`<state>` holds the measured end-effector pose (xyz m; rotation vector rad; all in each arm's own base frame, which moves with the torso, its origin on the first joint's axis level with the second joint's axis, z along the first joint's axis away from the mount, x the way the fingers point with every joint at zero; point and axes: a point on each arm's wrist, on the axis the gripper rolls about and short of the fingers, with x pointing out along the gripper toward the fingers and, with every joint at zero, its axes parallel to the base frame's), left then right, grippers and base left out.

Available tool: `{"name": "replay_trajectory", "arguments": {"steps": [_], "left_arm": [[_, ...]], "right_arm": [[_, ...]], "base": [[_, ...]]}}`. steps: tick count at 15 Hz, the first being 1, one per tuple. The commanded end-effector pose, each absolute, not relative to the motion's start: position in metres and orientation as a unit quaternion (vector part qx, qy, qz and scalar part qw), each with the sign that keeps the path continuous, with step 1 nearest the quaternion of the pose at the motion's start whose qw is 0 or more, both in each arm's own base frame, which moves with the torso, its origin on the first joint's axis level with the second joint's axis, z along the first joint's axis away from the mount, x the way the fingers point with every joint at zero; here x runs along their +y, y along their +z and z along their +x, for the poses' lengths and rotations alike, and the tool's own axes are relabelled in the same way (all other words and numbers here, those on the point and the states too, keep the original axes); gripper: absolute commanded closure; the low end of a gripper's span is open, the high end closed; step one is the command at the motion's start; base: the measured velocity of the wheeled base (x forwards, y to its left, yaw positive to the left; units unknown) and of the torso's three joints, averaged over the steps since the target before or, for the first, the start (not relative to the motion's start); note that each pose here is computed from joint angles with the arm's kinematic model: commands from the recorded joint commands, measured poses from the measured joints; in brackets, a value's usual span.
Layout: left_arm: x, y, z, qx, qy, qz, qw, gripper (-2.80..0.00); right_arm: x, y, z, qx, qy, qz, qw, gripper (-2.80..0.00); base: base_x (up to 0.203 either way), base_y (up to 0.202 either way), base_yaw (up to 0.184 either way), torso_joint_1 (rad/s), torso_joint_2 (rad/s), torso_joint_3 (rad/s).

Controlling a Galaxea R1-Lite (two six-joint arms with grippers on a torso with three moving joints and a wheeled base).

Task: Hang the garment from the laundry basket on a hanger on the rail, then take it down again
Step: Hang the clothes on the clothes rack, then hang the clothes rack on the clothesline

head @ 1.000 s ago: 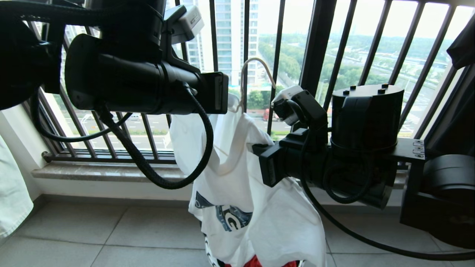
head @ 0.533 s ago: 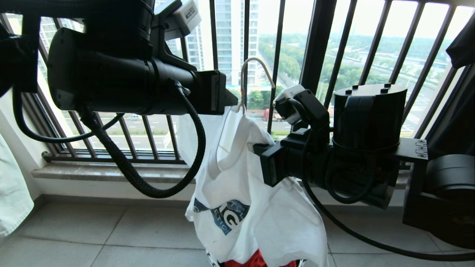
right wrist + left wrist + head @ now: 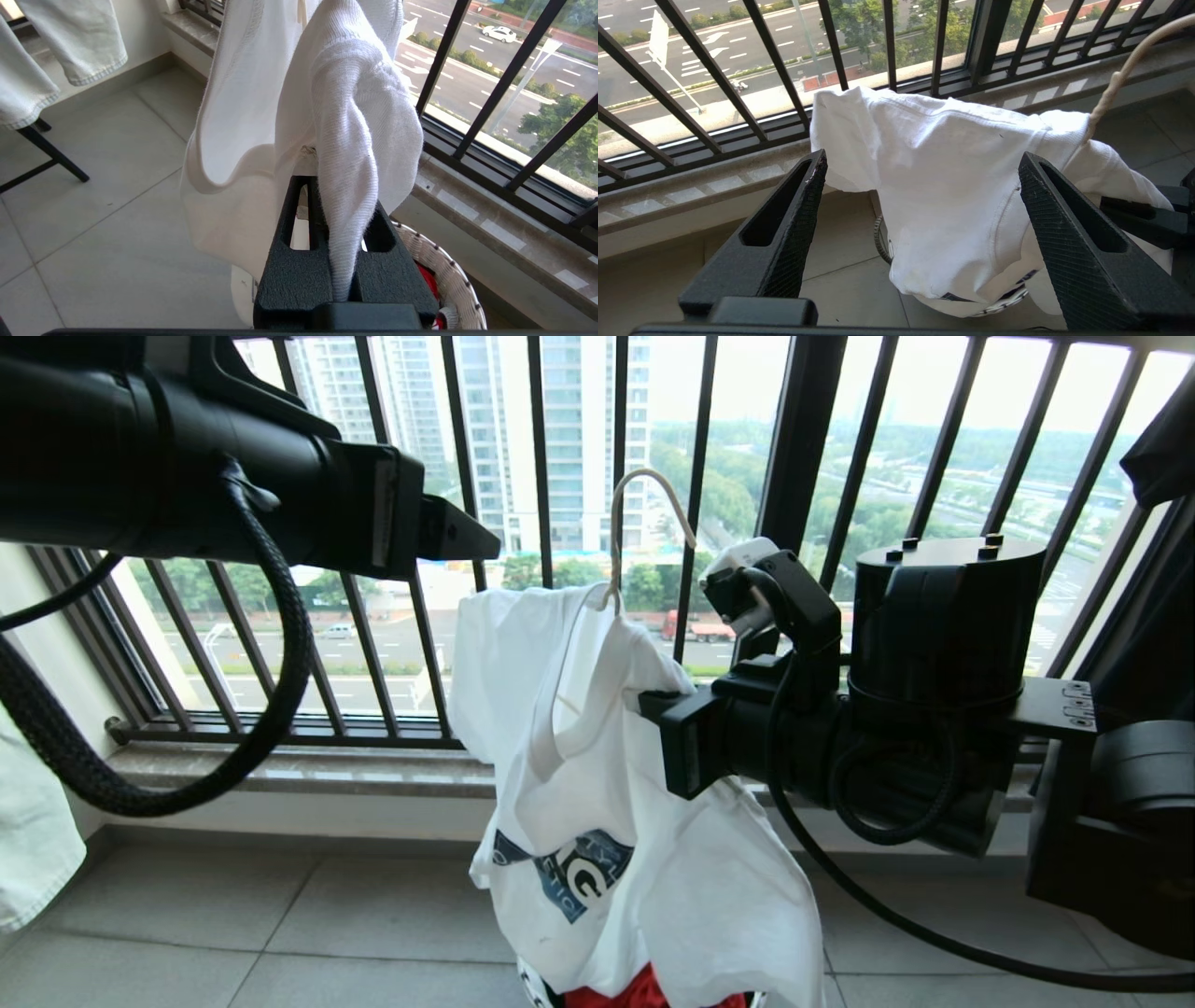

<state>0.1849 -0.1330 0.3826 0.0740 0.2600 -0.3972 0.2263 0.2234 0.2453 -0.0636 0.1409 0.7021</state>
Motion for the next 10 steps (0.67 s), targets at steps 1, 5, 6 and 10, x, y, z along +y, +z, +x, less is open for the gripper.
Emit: {"name": "replay_trajectory", "arguments": {"steps": [1, 5, 6, 10], "left_arm": [[-0.113, 0.395, 0.194, 0.116, -0.153, 0.034, 0.981, -2.8], [-0.084, 0.399, 0.196, 0.144, -0.247, 0.075, 0.955, 0.0], [-0.074, 0.4, 0.195, 0.144, -0.277, 0.102, 0.944, 0.0], [-0.066, 0.398, 0.196, 0.141, -0.341, 0.211, 0.905, 0.0]], "right_arm": [[0.222, 0.25, 0.224, 0.063, 0.352, -0.025, 0.934, 0.0], [0.219, 0.249, 0.226, 0.065, 0.358, -0.023, 0.931, 0.0], [0.218, 0.25, 0.227, 0.066, 0.365, -0.018, 0.929, 0.0], [0.21, 0.248, 0.226, 0.075, 0.417, -0.006, 0.906, 0.0]], "base": [[0.0, 0.0, 0.0, 0.0, 0.0, 0.0], [0.0, 0.0, 0.0, 0.0, 0.0, 0.0], [0.0, 0.0, 0.0, 0.0, 0.0, 0.0], [0.0, 0.0, 0.0, 0.0, 0.0, 0.0]]}}
